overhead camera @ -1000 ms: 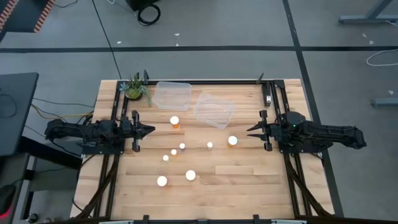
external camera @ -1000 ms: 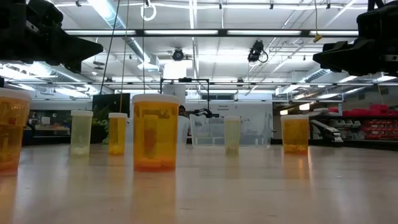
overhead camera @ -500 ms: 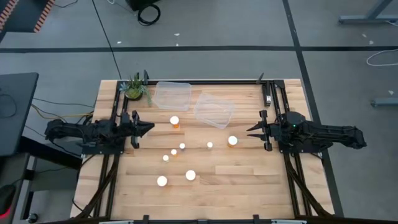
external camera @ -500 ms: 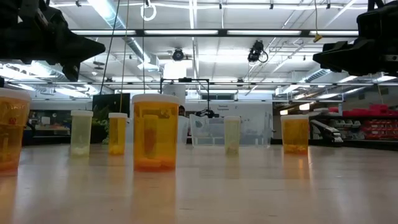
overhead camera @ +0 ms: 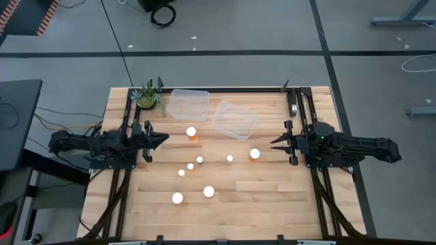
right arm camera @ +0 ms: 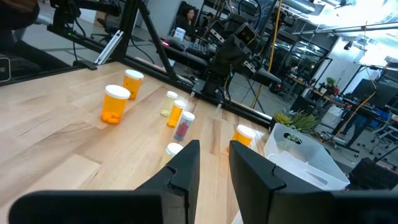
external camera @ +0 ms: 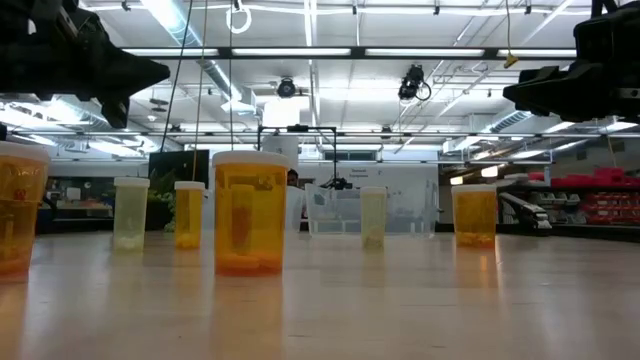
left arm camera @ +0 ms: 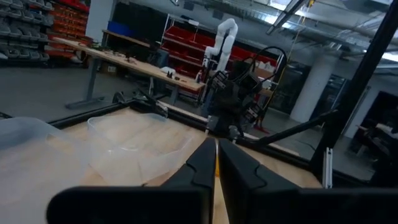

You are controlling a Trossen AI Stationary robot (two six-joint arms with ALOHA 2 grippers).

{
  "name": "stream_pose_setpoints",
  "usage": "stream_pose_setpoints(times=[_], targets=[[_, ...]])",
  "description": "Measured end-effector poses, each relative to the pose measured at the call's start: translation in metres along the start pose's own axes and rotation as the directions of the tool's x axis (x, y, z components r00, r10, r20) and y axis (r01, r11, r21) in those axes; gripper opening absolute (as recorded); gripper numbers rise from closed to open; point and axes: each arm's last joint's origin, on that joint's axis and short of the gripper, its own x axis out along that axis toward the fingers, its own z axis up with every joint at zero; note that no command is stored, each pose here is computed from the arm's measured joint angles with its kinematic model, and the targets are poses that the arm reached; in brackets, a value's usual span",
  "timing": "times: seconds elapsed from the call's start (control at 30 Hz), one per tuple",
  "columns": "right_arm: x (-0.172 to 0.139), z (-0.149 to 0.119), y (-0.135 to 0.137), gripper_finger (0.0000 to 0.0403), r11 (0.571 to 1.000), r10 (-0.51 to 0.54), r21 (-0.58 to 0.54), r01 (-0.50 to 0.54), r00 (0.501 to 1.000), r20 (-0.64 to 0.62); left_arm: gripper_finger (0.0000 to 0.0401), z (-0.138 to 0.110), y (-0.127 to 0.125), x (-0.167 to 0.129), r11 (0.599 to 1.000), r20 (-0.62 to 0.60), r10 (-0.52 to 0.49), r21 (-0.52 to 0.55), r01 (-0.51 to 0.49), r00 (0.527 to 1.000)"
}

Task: Pick and place medicine bottles into bin by pill shape (circle, oval)
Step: Put the top left big orange pill bottle into the left transparent bin

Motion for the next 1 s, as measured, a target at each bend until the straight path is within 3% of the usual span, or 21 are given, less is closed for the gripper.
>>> stream_pose_setpoints(times=[0.17, 0.3, 0.63, 1.0], targets=[[0.0, 0.0, 0.0, 0.0093, 1.0, 0.0, 0.0, 0.0, 1.0, 0.0, 0.0019, -0.008, -0.003, 0.004, 0.991, -0.086, -0.042, -0.129, 0.03, 0.995], [0.0, 0.0, 0.0, 0.0093, 1.0, 0.0, 0.0, 0.0, 1.0, 0.0, 0.002, -0.017, -0.005, 0.008, 0.988, -0.17, -0.037, -0.154, 0.01, 0.985], [0.0, 0.0, 0.0, 0.0093, 1.0, 0.0, 0.0, 0.0, 1.0, 0.0, 0.0021, -0.025, -0.003, 0.025, 0.996, -0.195, 0.081, -0.016, -0.086, 0.977], [0.0, 0.0, 0.0, 0.0093, 1.0, 0.0, 0.0, 0.0, 1.0, 0.0, 0.0056, -0.009, -0.002, 0.055, 0.972, -0.266, 0.234, 0.054, -0.228, 0.935]])
